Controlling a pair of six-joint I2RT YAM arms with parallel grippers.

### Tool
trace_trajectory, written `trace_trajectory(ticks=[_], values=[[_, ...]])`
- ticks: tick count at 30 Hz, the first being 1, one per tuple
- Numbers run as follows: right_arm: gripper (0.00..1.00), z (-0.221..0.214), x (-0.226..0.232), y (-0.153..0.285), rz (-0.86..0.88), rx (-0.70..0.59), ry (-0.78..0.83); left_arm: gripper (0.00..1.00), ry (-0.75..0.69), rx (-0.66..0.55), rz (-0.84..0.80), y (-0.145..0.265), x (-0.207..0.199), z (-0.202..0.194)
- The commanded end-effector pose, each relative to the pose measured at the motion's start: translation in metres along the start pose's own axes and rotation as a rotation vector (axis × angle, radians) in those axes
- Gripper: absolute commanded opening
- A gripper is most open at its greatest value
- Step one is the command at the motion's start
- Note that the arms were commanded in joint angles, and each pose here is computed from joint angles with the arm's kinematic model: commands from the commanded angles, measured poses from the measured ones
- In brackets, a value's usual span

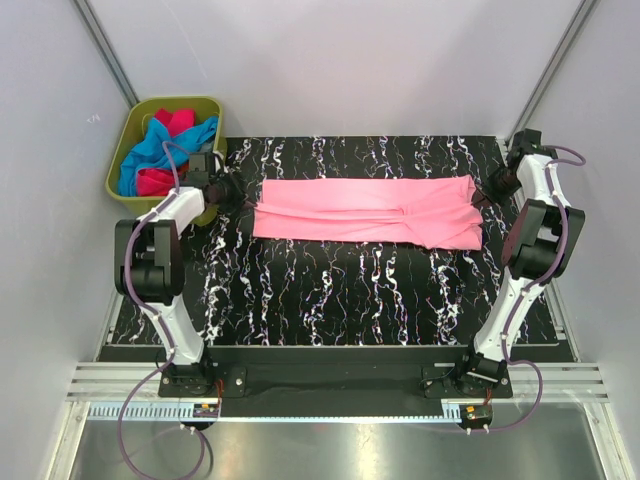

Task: Fold and stack the t-shirts
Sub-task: Fold the tshirt

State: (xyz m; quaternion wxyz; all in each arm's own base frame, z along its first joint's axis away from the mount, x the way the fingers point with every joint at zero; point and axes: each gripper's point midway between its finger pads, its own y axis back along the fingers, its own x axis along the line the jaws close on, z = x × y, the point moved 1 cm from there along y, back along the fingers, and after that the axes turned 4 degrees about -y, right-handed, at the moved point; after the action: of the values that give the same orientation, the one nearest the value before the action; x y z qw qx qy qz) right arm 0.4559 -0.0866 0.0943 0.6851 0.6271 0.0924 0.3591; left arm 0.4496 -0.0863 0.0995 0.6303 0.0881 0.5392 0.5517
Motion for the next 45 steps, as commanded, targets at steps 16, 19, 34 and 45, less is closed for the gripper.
trace_trajectory(ticks=[16, 19, 34, 45], values=[[0.00, 0.022, 0.021, -0.003, 0.046, -0.043, 0.007, 0.01, 0.005, -0.049, 0.160, -0.014, 0.036, 0.017], [0.00, 0.023, 0.021, -0.007, 0.044, -0.037, 0.001, 0.03, 0.013, -0.034, 0.169, -0.018, 0.038, 0.016], [0.19, 0.040, 0.038, -0.030, 0.076, -0.040, -0.013, 0.32, -0.049, -0.019, 0.207, -0.019, 0.040, 0.023], [0.61, 0.046, 0.056, 0.045, 0.107, -0.130, 0.081, 0.41, -0.286, -0.070, 0.105, 0.049, -0.018, -0.002]])
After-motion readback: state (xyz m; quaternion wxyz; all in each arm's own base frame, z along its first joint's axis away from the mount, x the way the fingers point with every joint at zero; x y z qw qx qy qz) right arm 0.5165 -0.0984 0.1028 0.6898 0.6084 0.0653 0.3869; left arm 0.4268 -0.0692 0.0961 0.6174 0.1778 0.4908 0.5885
